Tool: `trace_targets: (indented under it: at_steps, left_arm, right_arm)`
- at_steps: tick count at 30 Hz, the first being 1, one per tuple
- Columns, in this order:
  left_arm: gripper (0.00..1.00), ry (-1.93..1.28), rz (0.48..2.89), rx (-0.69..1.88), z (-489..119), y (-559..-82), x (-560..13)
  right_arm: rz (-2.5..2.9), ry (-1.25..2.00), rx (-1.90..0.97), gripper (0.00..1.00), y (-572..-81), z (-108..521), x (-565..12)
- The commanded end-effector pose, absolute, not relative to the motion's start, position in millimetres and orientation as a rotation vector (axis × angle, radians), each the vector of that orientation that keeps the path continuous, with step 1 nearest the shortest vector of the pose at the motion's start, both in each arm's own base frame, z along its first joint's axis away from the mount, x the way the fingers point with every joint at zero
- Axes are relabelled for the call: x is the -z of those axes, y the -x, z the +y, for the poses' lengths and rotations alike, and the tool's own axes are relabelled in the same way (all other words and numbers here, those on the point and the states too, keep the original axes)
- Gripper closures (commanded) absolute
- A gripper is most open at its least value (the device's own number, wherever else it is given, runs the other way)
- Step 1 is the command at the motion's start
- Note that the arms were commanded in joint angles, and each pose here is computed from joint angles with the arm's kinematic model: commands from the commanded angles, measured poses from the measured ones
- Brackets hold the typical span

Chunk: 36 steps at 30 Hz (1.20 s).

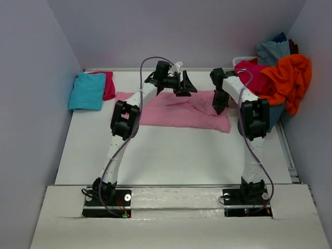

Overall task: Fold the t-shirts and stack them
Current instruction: Fold the rectangle-folded T-shirt at the center of the board.

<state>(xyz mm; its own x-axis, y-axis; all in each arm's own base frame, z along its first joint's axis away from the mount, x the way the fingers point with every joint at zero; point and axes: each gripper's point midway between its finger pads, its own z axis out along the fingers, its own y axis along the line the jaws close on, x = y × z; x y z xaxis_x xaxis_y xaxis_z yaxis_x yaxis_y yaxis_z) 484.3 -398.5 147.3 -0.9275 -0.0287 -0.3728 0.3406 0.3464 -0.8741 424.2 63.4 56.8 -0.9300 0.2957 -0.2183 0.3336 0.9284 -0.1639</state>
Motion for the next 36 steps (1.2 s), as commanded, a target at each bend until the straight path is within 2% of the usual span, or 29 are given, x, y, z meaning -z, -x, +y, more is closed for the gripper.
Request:
trace_targets:
  at_steps: [1, 8, 15, 29, 36]
  left_arm:
    - [0.25, -0.377, 2.164, 1.847, -429, -469, -173]
    - [0.25, -0.374, 2.172, 1.826, -451, -467, -164]
    - [0.25, -0.322, 2.285, 1.526, -442, -492, -129]
    - [0.25, -0.311, 2.451, 1.166, -395, -506, -70]
    - [0.25, -0.353, 2.443, 1.171, -395, -505, -67]
  right_arm:
    - [2.837, -0.464, 0.251, 0.93, -432, 67, -78]
    - [2.846, -0.448, 0.252, 0.93, -431, 67, -78]
    - [2.858, -0.445, 0.219, 0.93, -429, 71, -80]
    - [2.857, -0.442, 0.194, 0.93, -430, 74, -83]
    - [2.867, -0.445, 0.185, 0.93, -428, 76, -80]
